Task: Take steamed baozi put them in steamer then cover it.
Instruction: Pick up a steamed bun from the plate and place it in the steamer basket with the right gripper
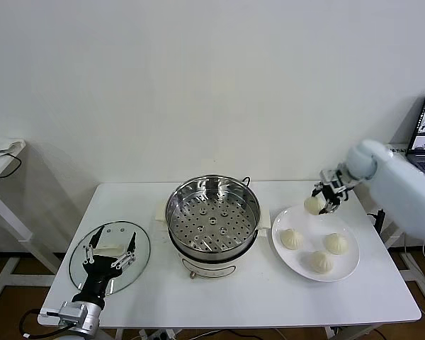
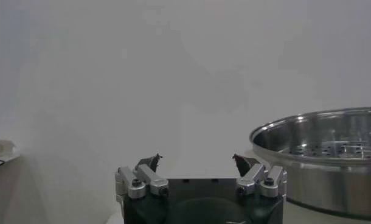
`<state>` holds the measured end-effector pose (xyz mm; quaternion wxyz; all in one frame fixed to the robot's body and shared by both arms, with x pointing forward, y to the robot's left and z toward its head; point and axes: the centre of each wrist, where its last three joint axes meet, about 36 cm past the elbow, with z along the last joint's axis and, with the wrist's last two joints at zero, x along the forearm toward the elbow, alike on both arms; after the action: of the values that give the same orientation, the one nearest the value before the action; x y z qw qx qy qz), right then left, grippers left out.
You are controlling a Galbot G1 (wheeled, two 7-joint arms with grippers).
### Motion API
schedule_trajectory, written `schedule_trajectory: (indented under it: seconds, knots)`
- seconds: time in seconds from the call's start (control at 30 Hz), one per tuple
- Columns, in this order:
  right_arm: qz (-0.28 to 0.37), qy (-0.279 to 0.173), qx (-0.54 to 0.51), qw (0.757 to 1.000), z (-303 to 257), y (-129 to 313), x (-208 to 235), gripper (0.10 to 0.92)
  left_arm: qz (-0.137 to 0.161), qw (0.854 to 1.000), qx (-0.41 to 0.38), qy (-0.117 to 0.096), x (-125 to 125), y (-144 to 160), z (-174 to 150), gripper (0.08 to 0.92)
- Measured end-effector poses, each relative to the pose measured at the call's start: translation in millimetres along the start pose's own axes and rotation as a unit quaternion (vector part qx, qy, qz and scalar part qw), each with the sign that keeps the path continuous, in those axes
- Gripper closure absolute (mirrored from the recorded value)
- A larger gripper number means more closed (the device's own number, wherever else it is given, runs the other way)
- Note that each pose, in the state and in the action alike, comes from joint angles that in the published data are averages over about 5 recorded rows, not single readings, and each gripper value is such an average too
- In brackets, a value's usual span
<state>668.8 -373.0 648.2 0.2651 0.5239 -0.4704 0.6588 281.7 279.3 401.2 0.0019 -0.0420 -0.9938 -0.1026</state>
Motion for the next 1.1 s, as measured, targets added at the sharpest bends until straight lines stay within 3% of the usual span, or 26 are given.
schedule_trajectory:
  seconds: [0.23, 0.43, 0.83, 1.1]
  knots:
    - [0.020, -0.015, 0.158, 0.987, -68.5, -32.0, 65.2, 0.377, 0.001, 1.000, -0.010, 0.002, 5.1, 4.5, 0.2, 0.177]
    - [0.010, -0.024, 0.284, 0.958, -136.5, -55.3, 86.3, 0.377, -0.002, 1.000, -0.017, 0.000, 7.7, 9.2, -2.3, 0.177]
    - [-0.022, -0.036, 0.458, 0.888, -239.7, -102.0, 67.2, 0.386, -0.005, 1.000, -0.024, 0.002, 10.0, 19.4, -0.8, 0.177]
    - [-0.036, -0.042, 0.501, 0.863, -270.2, -133.5, 23.9, 0.386, -0.005, 1.000, -0.028, 0.007, 12.4, 27.1, 4.3, 0.177]
